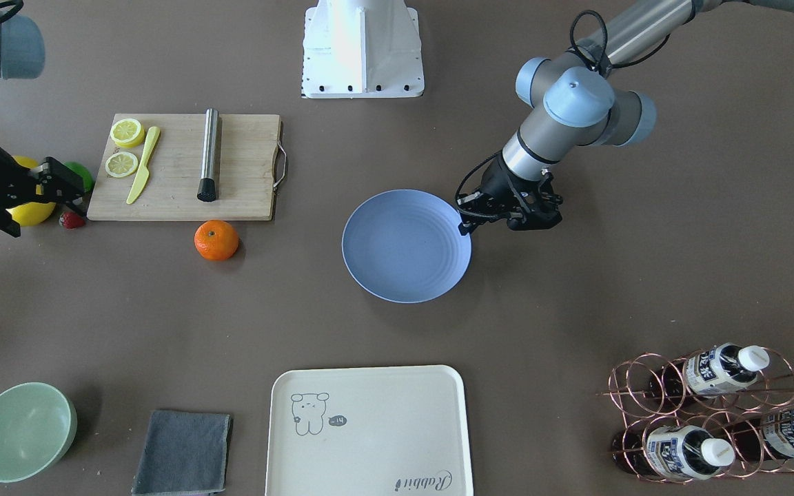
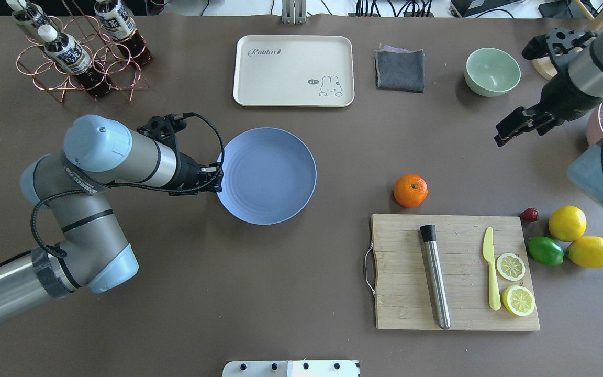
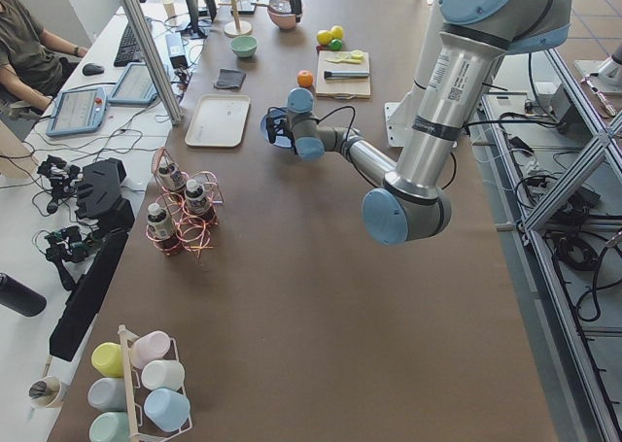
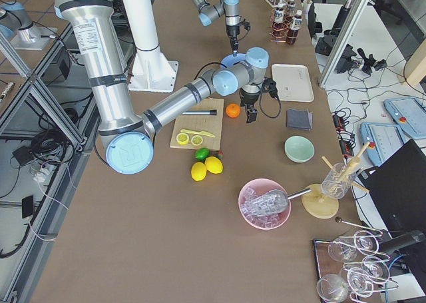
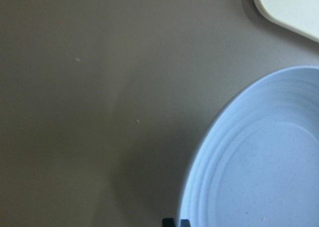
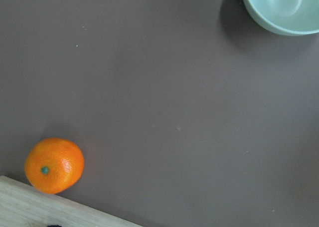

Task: Pick orange to plate
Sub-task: 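Lower the right gripper onto the orange while the left gripper holds the plate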

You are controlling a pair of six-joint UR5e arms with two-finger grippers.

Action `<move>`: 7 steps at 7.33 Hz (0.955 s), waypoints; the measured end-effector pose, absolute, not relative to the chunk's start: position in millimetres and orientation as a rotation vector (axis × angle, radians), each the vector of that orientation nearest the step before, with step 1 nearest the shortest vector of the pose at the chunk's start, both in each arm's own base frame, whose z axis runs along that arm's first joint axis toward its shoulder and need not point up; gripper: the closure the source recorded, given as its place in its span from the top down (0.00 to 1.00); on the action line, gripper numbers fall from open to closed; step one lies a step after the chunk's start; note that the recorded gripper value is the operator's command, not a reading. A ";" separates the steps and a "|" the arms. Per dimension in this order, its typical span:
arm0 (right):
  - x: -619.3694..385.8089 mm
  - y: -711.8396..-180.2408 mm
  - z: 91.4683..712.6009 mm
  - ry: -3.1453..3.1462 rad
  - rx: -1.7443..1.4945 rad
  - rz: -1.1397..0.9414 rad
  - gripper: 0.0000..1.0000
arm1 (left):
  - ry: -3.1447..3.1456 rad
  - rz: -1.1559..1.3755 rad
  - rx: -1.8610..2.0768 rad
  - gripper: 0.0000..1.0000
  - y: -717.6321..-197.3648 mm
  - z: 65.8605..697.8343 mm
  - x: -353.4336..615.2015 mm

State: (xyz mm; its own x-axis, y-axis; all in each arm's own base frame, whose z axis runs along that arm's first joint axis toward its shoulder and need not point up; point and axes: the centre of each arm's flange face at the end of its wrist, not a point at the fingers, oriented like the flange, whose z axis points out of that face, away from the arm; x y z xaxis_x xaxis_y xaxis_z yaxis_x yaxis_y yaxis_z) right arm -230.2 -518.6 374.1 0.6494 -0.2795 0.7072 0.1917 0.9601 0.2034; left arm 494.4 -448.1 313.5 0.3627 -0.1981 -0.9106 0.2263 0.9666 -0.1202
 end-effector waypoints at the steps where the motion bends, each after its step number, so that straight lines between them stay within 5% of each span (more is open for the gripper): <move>1: -259.7 -515.1 360.2 -0.815 0.106 -0.260 0.99 | 1.171 -0.272 0.041 0.00 -431.5 300.9 518.7; 4: -331.8 -513.3 358.1 -0.812 0.117 -0.264 0.99 | 1.145 -0.265 0.047 0.00 -409.8 279.0 554.7; 6: -372.2 -516.9 363.3 -0.850 0.128 -0.250 0.99 | 1.140 -0.263 0.045 0.96 -407.3 277.7 558.1; 7: -384.9 -513.5 362.4 -0.859 0.120 -0.243 0.99 | 1.138 -0.263 0.045 0.97 -407.2 278.1 558.7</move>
State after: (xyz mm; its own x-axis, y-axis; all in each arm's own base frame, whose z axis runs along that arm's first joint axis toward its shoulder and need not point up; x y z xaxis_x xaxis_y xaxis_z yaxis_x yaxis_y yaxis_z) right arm -384.9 -513.5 362.4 0.6277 -0.2596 0.7339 0.1634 0.9657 0.2018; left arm 558.7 -407.2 278.1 0.3922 -0.1842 -0.9012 0.2303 0.9682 -0.0977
